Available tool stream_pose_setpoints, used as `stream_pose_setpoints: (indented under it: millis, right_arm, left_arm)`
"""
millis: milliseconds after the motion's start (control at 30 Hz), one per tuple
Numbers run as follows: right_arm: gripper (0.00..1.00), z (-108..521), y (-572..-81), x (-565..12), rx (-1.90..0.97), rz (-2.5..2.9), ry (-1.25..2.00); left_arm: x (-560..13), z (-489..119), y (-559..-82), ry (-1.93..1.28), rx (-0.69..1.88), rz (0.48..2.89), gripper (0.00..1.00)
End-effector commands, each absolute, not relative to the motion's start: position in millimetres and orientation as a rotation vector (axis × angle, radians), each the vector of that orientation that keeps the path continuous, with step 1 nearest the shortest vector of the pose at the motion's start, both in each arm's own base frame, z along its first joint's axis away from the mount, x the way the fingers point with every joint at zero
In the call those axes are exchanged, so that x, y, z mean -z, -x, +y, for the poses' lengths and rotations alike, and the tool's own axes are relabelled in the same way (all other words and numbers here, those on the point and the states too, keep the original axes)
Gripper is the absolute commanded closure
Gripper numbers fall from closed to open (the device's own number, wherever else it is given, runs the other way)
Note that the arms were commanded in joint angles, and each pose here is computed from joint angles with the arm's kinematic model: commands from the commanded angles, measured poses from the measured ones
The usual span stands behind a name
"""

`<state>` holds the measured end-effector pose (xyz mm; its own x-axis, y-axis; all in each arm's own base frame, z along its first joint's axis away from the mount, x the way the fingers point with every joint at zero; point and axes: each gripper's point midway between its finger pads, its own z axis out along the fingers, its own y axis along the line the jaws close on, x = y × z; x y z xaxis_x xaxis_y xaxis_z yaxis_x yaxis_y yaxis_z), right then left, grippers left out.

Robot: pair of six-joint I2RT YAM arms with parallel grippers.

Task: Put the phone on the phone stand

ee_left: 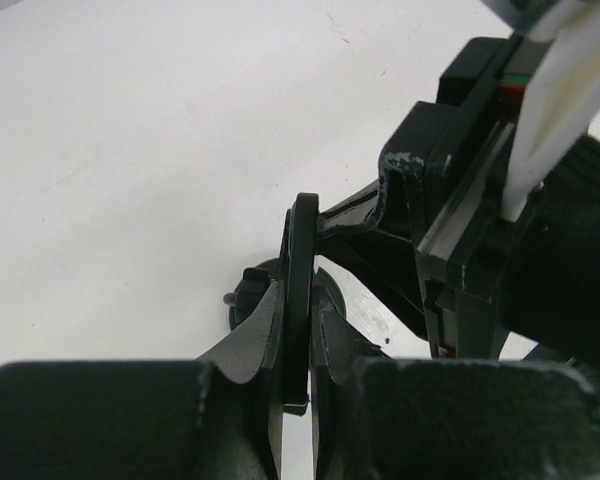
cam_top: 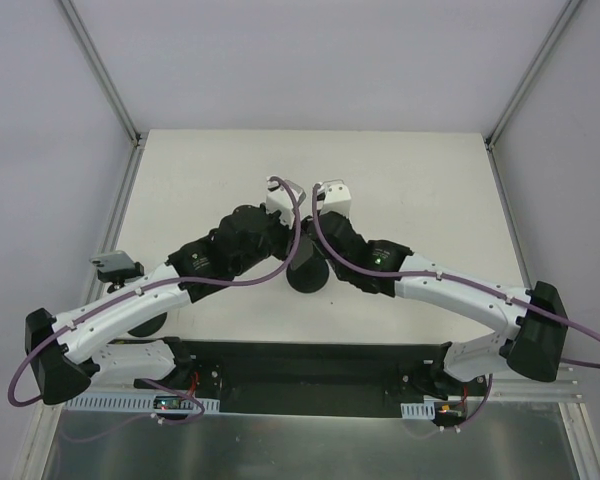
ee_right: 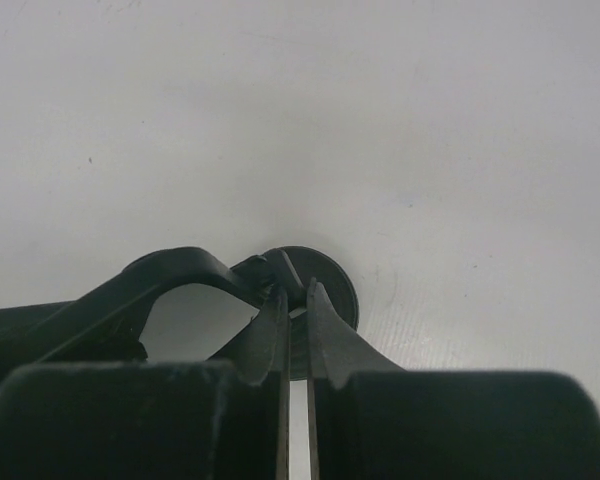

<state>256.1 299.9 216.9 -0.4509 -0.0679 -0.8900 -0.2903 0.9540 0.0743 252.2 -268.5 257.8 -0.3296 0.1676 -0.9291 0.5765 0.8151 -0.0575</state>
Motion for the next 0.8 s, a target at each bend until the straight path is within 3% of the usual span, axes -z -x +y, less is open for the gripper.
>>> stream_pose_setpoints:
  millis: [0, 33, 67, 167, 300, 467, 767]
  right_arm:
    - [0.95, 348.7, -191.5, -264.2, -0.767, 2.08, 0.468]
    - [0.87, 346.2, -187.3, -264.0, -0.779, 2.085, 0.503]
    - [0.67, 342.2, -183.7, -263.1, -0.775, 2.08, 0.54]
    - [0.37, 322.4, -172.8, -267.8, -0.776, 2.057, 0.583]
    - [0.26, 287.9, -168.6, -287.0, -0.741, 1.96, 0.593]
    - [0.21, 265.6, -178.4, -303.3, -0.72, 1.893, 0.565]
    - [0.14, 350.9, -175.9, -272.6, -0.825, 1.728, 0.836]
  left_arm:
    - [-281.0, -206.9, -309.7, -0.269, 0.143, 1.765, 1.0]
    - [-279.6, -205.4, -308.1, -0.268, 0.148, 1.766, 1.0]
    - [-282.2, -202.2, -306.0, -0.26, 0.149, 1.759, 1.0]
    - [-285.1, -197.8, -301.5, -0.25, 0.161, 1.751, 1.0]
    - [-285.7, -192.7, -294.7, -0.237, 0.176, 1.768, 1.0]
    - [-290.1, -176.9, -289.8, -0.154, 0.154, 1.781, 1.0]
    - [-278.7, -123.0, -265.7, 0.208, 0.026, 1.935, 1.0]
